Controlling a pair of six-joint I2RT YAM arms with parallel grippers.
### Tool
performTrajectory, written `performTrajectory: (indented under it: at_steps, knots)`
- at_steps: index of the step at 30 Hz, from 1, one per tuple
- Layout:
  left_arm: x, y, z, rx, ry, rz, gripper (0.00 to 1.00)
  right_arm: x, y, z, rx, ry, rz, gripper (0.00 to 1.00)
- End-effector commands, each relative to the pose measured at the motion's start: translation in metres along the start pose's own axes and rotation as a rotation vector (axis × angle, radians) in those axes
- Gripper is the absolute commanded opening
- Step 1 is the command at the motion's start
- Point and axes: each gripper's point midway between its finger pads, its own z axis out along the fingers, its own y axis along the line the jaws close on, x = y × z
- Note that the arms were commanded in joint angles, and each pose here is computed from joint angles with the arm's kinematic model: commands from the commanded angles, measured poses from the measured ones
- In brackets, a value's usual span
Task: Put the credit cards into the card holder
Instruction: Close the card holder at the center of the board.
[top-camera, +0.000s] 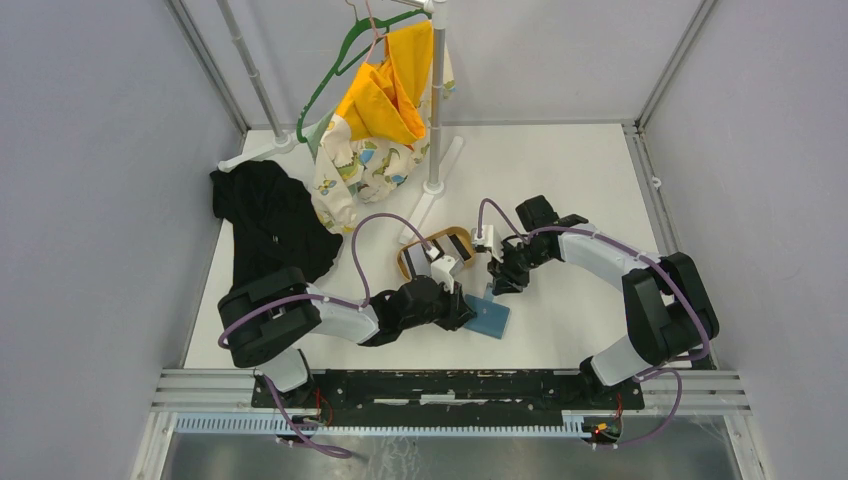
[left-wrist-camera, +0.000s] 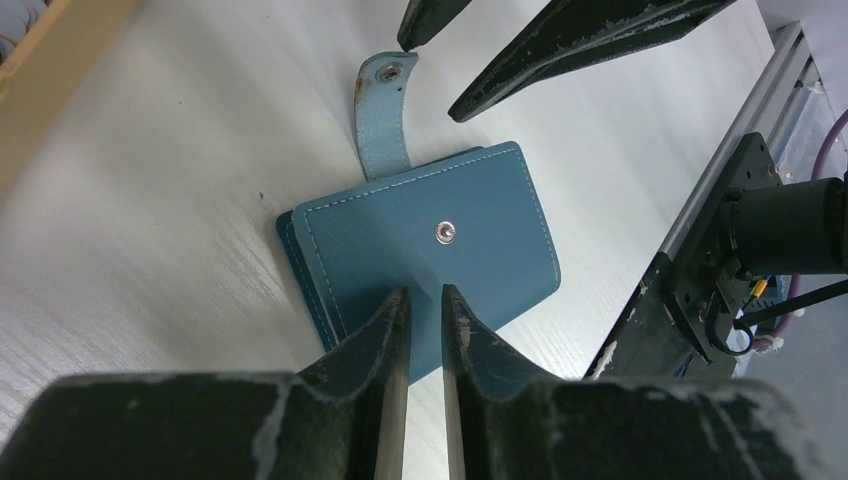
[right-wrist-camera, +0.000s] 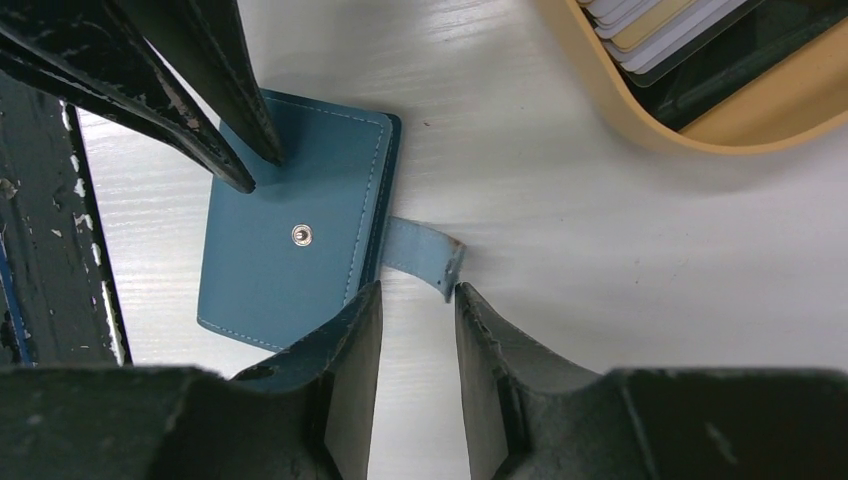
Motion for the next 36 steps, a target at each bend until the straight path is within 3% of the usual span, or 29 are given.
performTrajectory:
  at_steps: [1, 12, 24, 36]
  knots:
    - [-0.014, -0.004, 0.003, 0.008, -0.054, 0.023, 0.24, -0.013, -0.014, -0.005, 0.056, -0.034, -0.015, 0.38]
    - [-0.014, -0.005, 0.003, 0.012, -0.054, 0.024, 0.23, -0.013, -0.017, -0.002, 0.055, -0.033, 0.008, 0.3]
    - [-0.014, -0.004, 0.003, 0.008, -0.057, 0.022, 0.23, -0.017, -0.013, -0.004, 0.036, -0.044, 0.002, 0.0]
    - [-0.01, -0.001, 0.006, 0.001, -0.059, -0.043, 0.07, -0.034, 0.013, -0.012, -0.041, -0.147, -0.094, 0.0]
